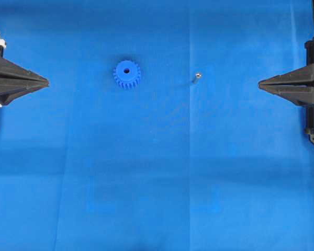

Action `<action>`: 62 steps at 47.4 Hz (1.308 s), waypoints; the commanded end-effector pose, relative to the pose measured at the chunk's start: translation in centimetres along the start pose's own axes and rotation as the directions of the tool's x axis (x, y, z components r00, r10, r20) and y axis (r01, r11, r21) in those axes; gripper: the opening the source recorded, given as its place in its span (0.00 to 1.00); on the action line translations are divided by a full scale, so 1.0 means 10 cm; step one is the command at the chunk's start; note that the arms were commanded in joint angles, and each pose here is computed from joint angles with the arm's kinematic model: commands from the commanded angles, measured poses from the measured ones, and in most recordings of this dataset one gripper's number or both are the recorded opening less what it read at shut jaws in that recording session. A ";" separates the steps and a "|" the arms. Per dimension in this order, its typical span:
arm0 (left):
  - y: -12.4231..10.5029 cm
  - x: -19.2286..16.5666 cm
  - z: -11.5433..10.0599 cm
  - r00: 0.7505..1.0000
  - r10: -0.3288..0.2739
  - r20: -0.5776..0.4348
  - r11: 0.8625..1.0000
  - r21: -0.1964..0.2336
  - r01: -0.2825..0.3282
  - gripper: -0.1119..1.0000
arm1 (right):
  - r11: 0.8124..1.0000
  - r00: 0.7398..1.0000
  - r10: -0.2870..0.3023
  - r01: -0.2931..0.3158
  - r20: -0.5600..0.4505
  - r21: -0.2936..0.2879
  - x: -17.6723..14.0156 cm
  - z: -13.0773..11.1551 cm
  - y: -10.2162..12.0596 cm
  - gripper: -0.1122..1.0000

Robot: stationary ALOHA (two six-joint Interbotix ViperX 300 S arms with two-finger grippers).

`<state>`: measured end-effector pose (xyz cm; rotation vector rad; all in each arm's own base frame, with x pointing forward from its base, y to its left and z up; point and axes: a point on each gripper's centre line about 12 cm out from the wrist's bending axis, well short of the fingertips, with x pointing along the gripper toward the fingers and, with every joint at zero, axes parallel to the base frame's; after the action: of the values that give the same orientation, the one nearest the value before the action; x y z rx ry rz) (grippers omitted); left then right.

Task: Insert the shaft placed at a random location into the center hole of the small gear at another random location.
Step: 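Move the open right gripper over the upright silver shaft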

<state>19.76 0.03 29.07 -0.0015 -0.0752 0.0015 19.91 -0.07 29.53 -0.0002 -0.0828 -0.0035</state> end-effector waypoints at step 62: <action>-0.01 -0.01 -0.03 1.000 -0.006 -0.005 1.000 -0.028 0.006 0.10 | 0.941 0.877 -0.305 0.337 -0.372 0.023 0.75 -1.63 -0.82 0.75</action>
<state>19.56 -0.05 28.36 -0.0292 -0.0567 -0.0035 27.92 -7.89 14.15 0.1015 0.3118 -0.3235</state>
